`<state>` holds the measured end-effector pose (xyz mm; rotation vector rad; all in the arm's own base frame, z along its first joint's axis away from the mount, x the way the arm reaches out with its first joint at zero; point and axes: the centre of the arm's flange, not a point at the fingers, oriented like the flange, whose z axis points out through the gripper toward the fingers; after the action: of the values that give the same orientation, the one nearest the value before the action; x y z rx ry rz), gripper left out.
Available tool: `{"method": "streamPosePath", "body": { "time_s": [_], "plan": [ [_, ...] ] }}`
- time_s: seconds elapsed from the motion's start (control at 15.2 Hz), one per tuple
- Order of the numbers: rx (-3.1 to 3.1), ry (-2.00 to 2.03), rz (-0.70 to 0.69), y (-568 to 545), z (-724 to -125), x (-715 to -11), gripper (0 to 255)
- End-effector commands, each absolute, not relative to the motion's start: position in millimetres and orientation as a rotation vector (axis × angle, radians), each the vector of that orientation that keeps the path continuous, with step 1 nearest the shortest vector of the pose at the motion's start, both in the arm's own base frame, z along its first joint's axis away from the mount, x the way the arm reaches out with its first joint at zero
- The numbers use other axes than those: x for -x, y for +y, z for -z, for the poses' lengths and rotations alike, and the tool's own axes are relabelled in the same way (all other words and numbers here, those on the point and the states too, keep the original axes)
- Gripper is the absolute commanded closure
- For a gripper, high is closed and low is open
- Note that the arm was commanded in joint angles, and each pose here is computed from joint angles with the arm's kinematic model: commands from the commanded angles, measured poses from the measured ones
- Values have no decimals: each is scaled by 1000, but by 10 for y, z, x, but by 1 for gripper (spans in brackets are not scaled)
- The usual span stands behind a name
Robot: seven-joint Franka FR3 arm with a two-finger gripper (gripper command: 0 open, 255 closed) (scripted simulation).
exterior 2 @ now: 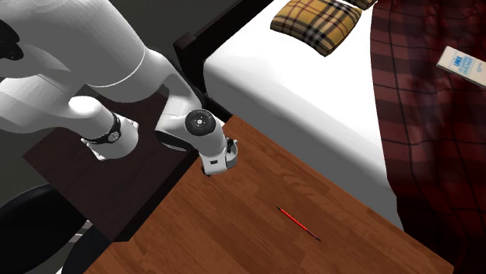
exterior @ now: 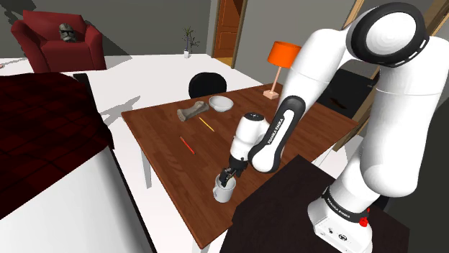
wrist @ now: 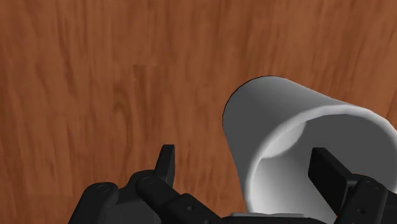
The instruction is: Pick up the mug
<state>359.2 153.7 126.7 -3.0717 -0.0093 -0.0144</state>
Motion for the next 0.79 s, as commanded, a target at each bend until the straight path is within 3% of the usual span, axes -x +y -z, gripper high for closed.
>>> {"method": "streamPosePath", "body": {
  "time_s": [0.0,0.73],
  "plan": [
    [3072,-10,15,1542,-1253,-3595,255],
    [3072,-9,15,1540,-1356,-3593,255]
  ]
}}
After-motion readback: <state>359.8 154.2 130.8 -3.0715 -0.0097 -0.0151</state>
